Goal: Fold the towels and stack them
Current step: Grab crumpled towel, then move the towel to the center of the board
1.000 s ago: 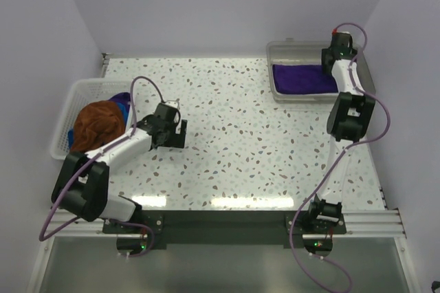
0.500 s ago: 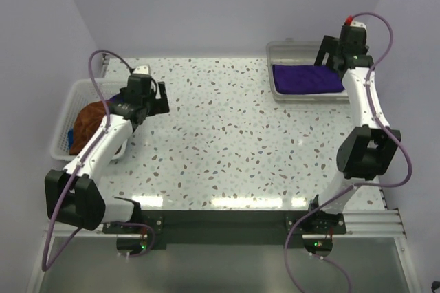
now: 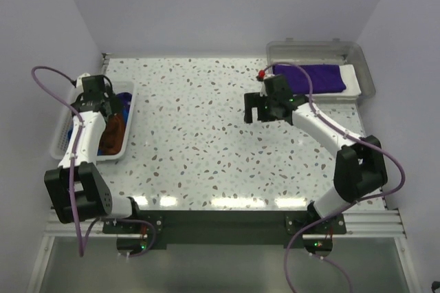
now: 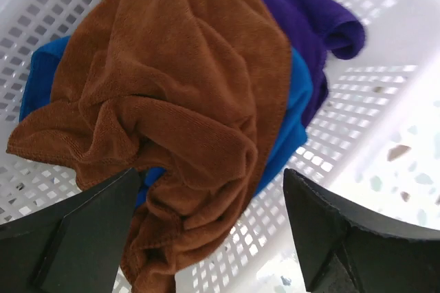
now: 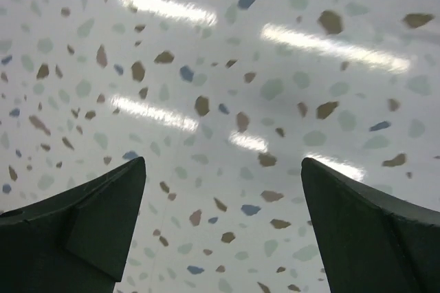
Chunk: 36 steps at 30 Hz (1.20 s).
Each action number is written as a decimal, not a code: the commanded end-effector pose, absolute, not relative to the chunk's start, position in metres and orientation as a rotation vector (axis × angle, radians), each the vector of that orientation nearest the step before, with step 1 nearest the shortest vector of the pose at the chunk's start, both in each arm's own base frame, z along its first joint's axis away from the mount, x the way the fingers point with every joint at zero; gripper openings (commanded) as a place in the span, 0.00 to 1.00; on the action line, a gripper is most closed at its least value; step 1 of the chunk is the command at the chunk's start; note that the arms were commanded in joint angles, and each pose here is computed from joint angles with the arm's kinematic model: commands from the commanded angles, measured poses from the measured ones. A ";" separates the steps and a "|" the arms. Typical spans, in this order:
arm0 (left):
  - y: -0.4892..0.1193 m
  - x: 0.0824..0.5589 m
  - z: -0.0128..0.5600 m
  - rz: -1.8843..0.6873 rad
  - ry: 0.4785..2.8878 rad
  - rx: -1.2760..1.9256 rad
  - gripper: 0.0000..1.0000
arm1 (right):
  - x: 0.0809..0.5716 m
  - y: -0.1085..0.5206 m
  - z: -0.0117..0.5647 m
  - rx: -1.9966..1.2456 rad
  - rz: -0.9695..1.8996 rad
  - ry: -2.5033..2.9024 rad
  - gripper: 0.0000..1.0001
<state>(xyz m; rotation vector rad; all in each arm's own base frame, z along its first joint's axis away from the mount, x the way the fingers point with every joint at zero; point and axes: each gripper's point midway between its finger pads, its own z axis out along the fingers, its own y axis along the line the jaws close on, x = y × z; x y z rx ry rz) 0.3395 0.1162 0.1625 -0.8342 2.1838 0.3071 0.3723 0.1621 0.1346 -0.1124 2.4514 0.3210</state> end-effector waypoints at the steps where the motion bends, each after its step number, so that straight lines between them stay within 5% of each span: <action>1: 0.135 0.344 0.149 0.390 2.167 -0.932 0.90 | 0.347 0.201 0.136 -0.230 0.443 2.422 0.99; 6: 0.144 0.332 0.108 0.483 2.235 -0.977 0.80 | 0.315 0.218 0.103 -0.308 0.505 2.480 0.99; 9: 0.142 0.335 0.102 0.470 2.248 -0.974 0.55 | 0.313 0.219 0.100 -0.326 0.506 2.486 0.99; 10: 0.142 0.337 0.107 0.458 2.235 -0.969 0.31 | 0.313 0.218 0.100 -0.335 0.501 2.483 0.99; 12: 0.143 0.343 0.118 0.448 2.206 -0.950 0.10 | 0.315 0.217 0.104 -0.345 0.485 2.469 0.99; 14: 0.143 0.346 0.133 0.440 2.184 -0.931 0.00 | 0.316 0.217 0.108 -0.351 0.484 2.465 0.99; 21: 0.109 0.389 0.255 0.401 1.993 -0.725 0.00 | 0.320 0.218 0.134 -0.358 0.494 2.414 0.99; 28: 0.002 0.438 0.364 0.175 1.904 -0.425 0.00 | 0.323 0.205 0.165 -0.337 0.425 2.344 0.99; 36: -0.161 0.399 0.415 -0.245 1.828 -0.014 0.01 | 0.324 0.190 0.215 -0.292 0.387 2.185 0.99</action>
